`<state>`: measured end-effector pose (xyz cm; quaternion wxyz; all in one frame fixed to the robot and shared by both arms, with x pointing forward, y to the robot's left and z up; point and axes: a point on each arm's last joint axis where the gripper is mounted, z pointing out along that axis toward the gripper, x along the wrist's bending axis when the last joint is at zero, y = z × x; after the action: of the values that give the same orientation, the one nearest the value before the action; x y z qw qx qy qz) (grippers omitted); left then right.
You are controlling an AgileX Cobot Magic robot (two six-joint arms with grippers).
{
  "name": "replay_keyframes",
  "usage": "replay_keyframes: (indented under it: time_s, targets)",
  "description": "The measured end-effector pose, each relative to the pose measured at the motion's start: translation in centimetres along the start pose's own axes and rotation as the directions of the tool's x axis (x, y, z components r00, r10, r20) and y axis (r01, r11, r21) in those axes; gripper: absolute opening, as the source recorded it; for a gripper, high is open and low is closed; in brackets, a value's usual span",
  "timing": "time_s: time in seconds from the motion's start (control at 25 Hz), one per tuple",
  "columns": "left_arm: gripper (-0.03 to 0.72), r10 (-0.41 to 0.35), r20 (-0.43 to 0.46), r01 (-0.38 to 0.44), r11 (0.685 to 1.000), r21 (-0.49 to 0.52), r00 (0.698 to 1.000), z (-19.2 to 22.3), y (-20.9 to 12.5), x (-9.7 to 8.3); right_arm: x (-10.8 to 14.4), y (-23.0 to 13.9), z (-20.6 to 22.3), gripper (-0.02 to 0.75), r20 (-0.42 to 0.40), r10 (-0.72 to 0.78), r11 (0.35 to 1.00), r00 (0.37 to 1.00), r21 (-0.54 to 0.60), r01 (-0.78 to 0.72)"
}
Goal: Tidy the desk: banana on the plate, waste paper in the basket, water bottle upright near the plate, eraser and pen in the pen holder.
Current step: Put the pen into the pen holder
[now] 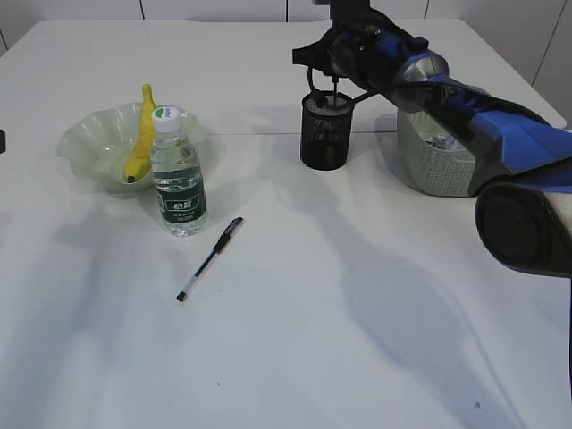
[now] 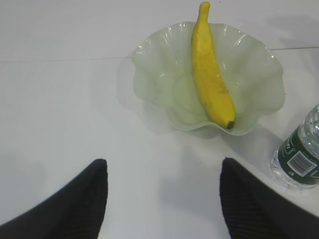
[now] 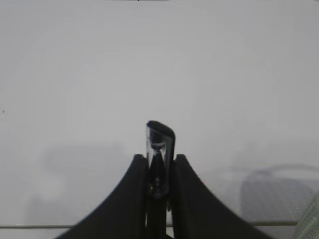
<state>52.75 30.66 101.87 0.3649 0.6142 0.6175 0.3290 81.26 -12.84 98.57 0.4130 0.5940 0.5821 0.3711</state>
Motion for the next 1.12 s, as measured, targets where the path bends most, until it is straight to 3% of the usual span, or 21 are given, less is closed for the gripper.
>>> replay_keyframes:
  time_s: [1.12]
  targets:
    - [0.496,0.006,0.000,-0.006,1.000,0.000,1.000,0.00,0.00,0.00,-0.10,0.02,0.07,0.075,0.013,-0.030,0.999,0.999,-0.014,0.030]
